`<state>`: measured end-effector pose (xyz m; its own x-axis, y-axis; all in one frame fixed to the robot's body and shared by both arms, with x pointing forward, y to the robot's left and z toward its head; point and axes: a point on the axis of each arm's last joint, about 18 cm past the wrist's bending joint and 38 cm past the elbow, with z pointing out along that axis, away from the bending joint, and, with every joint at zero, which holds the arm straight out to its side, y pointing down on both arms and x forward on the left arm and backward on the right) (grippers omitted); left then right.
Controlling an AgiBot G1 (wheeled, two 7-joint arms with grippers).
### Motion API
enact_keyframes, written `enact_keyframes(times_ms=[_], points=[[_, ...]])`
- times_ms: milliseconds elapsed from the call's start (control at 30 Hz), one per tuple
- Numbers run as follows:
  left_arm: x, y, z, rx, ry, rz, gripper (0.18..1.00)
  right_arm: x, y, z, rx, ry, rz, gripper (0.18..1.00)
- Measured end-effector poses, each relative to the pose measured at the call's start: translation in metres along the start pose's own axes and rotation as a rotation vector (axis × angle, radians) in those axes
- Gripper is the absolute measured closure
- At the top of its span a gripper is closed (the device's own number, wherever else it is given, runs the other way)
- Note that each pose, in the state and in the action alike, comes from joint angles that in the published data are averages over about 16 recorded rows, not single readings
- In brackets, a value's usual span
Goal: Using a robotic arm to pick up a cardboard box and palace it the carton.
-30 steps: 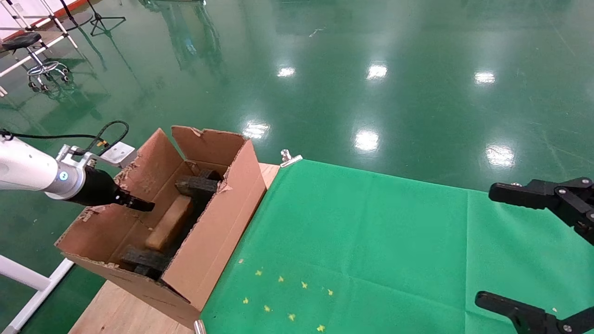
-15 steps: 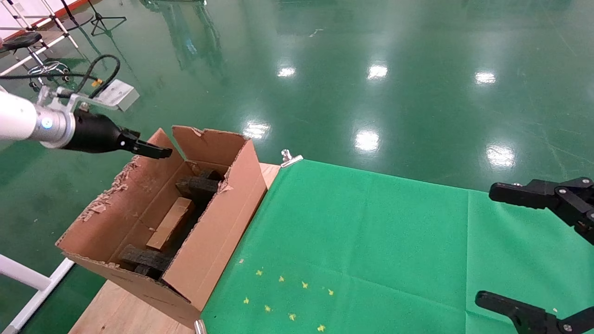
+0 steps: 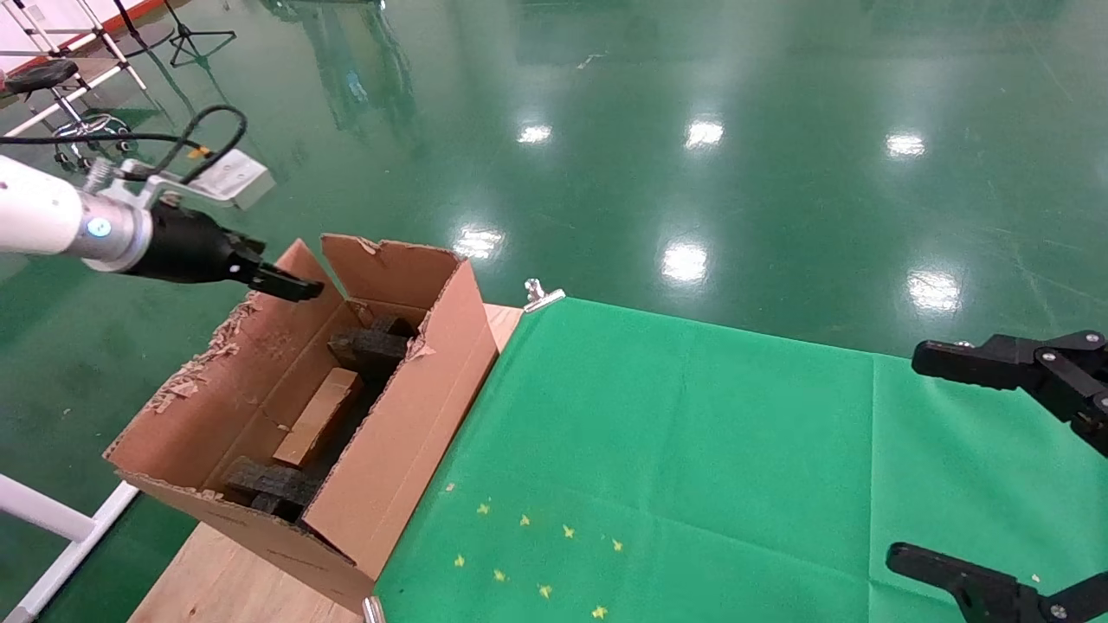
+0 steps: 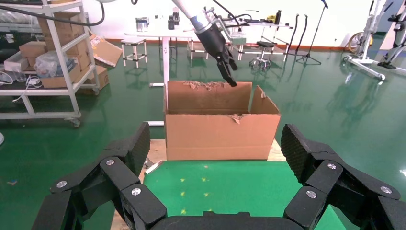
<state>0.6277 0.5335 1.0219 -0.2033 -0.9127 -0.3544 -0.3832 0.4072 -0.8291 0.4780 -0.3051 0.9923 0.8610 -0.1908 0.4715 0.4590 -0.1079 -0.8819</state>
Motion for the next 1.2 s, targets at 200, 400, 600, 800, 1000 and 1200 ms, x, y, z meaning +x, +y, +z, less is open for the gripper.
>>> enact_keyframes(times_ms=[200, 400, 600, 800, 1000, 1200], points=[[0.028, -0.008, 0.008, 0.077, 0.105, 0.034, 0.183, 0.0, 0.0, 0.0, 0.0, 0.0, 0.0, 0.178], [0.06, -0.016, 0.011, 0.165, 0.222, 0.072, 0.183, 0.0, 0.0, 0.0, 0.0, 0.0, 0.0, 0.178], [0.092, -0.022, 0.008, 0.255, 0.336, 0.111, 0.183, 0.0, 0.0, 0.0, 0.0, 0.0, 0.0, 0.178], [0.122, -0.027, 0.0, 0.349, 0.448, 0.151, 0.183, 0.0, 0.0, 0.0, 0.0, 0.0, 0.0, 0.178], [0.151, -0.029, -0.013, 0.444, 0.557, 0.193, 0.183, 0.0, 0.0, 0.0, 0.0, 0.0, 0.0, 0.178], [0.178, -0.029, -0.03, 0.544, 0.665, 0.235, 0.183, 0.0, 0.0, 0.0, 0.0, 0.0, 0.0, 0.178]])
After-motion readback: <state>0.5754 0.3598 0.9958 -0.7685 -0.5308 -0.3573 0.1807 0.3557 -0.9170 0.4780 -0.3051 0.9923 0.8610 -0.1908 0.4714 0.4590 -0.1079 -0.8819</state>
